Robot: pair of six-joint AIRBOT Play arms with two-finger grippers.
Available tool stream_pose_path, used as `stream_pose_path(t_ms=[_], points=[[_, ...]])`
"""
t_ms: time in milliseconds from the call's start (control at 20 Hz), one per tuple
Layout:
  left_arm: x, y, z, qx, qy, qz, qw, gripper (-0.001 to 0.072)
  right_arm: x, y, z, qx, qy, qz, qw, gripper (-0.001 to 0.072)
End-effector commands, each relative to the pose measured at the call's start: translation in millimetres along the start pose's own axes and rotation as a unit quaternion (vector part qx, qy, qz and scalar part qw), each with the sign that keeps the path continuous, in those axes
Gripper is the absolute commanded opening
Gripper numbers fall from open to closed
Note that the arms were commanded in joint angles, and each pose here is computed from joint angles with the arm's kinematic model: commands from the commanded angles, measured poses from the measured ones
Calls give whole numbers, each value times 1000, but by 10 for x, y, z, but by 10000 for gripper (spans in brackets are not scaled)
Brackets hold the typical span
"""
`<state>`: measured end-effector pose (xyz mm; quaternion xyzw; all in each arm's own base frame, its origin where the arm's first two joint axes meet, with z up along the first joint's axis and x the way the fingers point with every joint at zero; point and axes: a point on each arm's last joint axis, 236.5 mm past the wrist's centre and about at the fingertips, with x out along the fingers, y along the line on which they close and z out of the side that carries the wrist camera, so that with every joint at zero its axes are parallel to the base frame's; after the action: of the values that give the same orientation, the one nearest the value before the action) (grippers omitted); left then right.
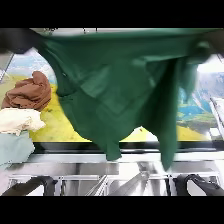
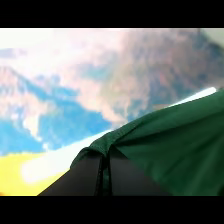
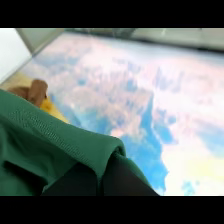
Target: Fold the shirts.
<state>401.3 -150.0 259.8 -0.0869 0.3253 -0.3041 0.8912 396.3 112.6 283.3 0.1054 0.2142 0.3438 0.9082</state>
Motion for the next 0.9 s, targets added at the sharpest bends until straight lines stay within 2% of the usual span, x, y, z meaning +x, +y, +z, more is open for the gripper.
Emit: stream_pose_path(t_ms=[0, 100, 150, 200, 300, 500, 550, 600, 750, 850], points=[[1042, 745, -640, -55, 111, -2, 992, 18, 1202, -908, -844, 96, 83, -1, 992, 56], [1447, 1054, -878, -84, 157, -7, 984, 23, 1650, -1365, -1327, 161, 104, -18, 981, 539], [1534, 1178, -932, -92, 173, -10, 981, 208, 1740, -1479, -1461, 186, 110, -16, 976, 572], [1549, 1308, -930, -98, 184, -13, 978, 334, 1739, -1569, -1528, 202, 114, -14, 973, 572], [1387, 1481, -874, -112, 202, -17, 973, 334, 1533, -1619, -1457, 224, 116, -6, 968, 568], [893, 1684, -1115, -205, 252, -11, 946, 334, 831, -1360, -1476, 249, 172, 52, 952, 565], [841, 1649, -1328, -227, 273, -16, 935, 334, 706, -1280, -1665, 260, 205, 57, 942, 515], [812, 1570, -1581, -249, 297, -22, 922, 334, 623, -1211, -1894, 272, 235, 56, 931, 428], [742, 1187, -2515, -300, 371, -42, 878, 335, 453, -849, -2666, 348, 295, 61, 888, 446], [668, 1152, -3074, -302, 405, -6, 863, 334, 437, -498, -3147, 376, 327, 66, 864, 483]])
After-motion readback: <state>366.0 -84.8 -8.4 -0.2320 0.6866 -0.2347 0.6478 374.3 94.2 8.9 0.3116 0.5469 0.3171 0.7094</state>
